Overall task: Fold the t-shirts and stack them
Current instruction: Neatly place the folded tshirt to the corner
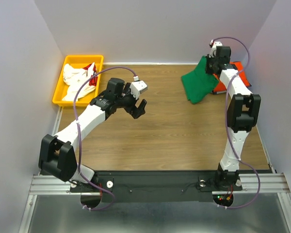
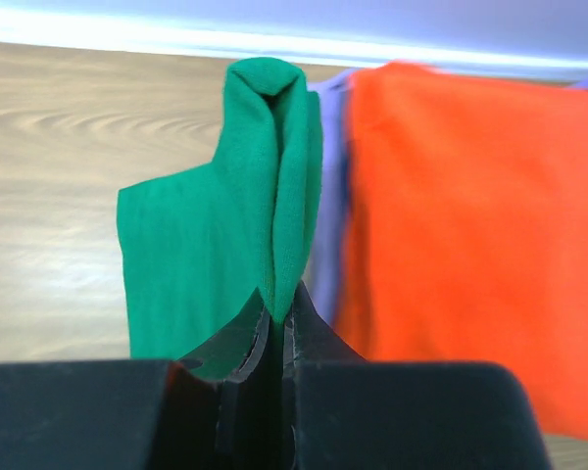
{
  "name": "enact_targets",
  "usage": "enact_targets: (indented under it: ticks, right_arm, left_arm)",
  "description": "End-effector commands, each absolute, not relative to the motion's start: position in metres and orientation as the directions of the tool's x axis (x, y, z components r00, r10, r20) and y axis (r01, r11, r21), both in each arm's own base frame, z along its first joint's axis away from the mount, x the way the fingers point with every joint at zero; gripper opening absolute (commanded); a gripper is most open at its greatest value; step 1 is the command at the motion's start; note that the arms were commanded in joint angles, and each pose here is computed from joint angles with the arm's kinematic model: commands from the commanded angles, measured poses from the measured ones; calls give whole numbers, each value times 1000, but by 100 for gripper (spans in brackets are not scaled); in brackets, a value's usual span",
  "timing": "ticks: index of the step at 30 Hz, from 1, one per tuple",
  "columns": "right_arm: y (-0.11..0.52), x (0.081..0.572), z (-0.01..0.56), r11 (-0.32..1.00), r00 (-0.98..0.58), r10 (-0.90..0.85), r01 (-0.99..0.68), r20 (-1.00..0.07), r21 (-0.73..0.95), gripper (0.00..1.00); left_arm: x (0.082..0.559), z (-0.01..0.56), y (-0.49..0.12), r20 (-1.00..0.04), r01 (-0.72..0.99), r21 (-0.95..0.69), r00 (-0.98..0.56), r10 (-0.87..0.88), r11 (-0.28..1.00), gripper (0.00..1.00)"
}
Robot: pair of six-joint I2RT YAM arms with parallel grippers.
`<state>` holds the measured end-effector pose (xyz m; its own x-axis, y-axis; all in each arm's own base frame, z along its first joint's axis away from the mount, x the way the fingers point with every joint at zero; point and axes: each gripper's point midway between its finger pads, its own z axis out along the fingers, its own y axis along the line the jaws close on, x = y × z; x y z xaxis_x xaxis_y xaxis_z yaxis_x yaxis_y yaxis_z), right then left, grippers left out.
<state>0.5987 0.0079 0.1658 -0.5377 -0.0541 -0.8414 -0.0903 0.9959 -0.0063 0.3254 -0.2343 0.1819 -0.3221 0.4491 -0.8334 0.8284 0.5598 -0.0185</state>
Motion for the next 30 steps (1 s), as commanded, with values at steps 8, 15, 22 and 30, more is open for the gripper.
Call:
enact_targets:
  ticks: [8,15,22,30]
  right_arm:
    - [-48,631,216,981,-436,-189,-38,-880,-192,1]
    - [-67,635,252,971,-380,-219,6,-899,-240,1]
    - [-68,629,289,969,-321,-230,14,-919,-247,1]
    - [-78,620,332,962,-253,-252,42,-934,-270,0]
  left_arm:
    - [331,193,-231,-857,805,7,-301,418,594,99]
    - [331,189,-232,-858,802,-13,-315,405,597,98]
    - [331,186,-234,-861,800,-21,-319,396,600,99]
    - [331,184,-235,-863,798,-30,-324,387,602,98]
